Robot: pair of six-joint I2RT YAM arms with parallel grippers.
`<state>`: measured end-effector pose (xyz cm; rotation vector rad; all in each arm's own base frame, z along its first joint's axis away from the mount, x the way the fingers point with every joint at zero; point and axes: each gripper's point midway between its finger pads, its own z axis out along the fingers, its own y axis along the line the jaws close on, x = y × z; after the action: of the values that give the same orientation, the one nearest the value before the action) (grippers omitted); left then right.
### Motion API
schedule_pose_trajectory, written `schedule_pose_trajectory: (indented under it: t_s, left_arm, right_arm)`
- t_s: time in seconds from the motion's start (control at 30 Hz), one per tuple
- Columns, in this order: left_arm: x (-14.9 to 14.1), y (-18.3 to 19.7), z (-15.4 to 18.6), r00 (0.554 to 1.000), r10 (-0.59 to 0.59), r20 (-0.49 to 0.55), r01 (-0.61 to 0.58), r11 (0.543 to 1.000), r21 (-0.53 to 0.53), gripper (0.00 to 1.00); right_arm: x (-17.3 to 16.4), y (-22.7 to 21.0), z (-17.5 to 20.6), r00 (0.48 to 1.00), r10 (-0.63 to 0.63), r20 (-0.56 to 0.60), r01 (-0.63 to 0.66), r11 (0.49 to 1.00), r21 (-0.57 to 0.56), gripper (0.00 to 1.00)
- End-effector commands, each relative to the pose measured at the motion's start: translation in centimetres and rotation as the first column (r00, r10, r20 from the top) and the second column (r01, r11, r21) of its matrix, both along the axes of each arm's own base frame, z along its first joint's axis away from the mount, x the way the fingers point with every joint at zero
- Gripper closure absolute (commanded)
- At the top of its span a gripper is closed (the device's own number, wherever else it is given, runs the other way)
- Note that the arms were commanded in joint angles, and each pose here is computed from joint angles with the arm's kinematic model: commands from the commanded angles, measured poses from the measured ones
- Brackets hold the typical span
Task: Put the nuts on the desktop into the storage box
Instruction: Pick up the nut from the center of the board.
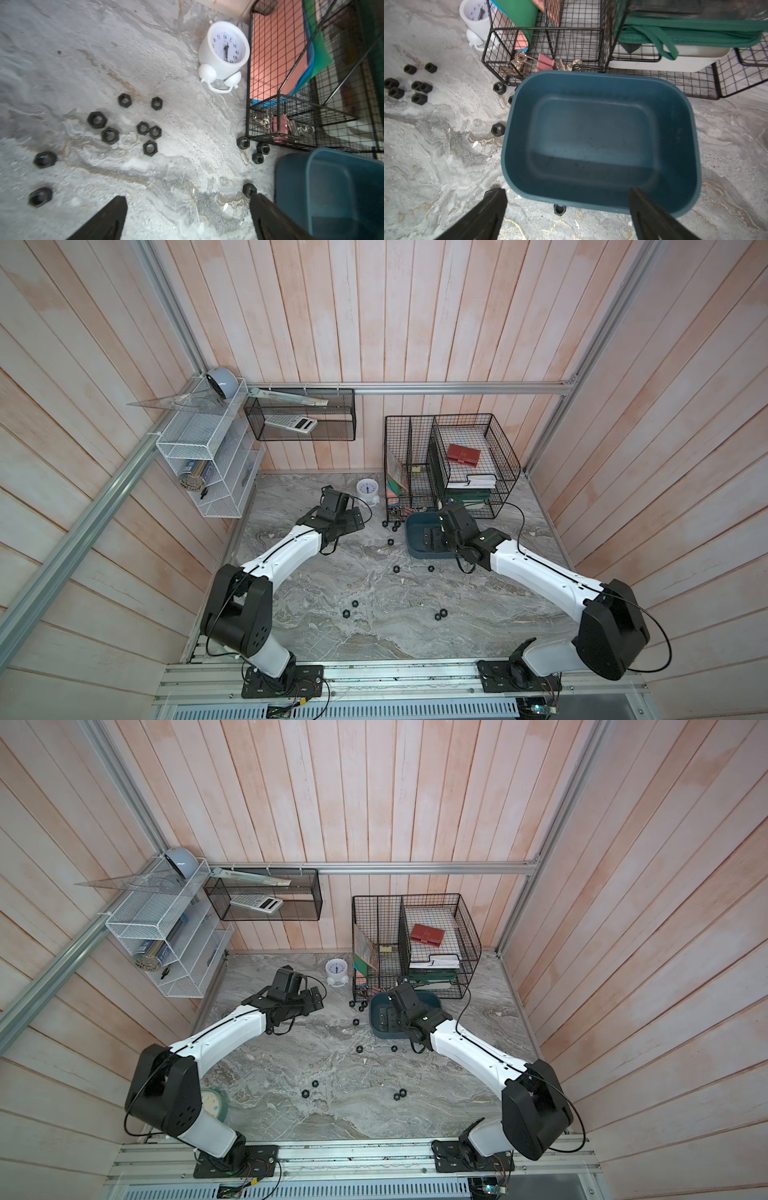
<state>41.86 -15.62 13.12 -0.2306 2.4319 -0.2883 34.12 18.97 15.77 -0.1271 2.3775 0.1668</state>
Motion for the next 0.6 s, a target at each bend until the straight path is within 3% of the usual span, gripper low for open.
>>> schedule_pose_trajectory:
  t_s: [0.0,0.13,0.27,0.4,0.57]
  left_arm:
    - [2.3,-2.2,0.0,0.993,-0.098,0.061,0.092,0.991,0.094,0.08]
    - [4.1,-5.0,-1.3,0.973,-0.218,0.07,0.207,0.969,0.138,0.17]
    - [5.7,-6.4,-2.9,0.966,-0.254,0.055,0.244,0.959,0.146,0.19]
    - [6.8,-7.9,-4.2,0.954,-0.299,0.03,0.291,0.944,0.152,0.3]
    - [7.6,-8.9,-6.0,0.948,-0.319,0.004,0.314,0.935,0.163,0.33]
  right_arm:
    - [0.3,-1.5,1.1,0.998,-0.048,0.041,0.047,0.999,0.025,0.02]
    - [0.1,-2.5,1.8,0.997,-0.059,0.045,0.057,0.998,0.026,0.02]
    - [0.1,-3.2,2.1,0.996,-0.074,0.055,0.073,0.997,0.024,0.02]
    - [0.2,-3.6,2.0,0.995,-0.085,0.051,0.084,0.996,0.016,0.02]
    - [0.5,-4.0,2.0,0.994,-0.095,0.05,0.095,0.995,-0.001,0.02]
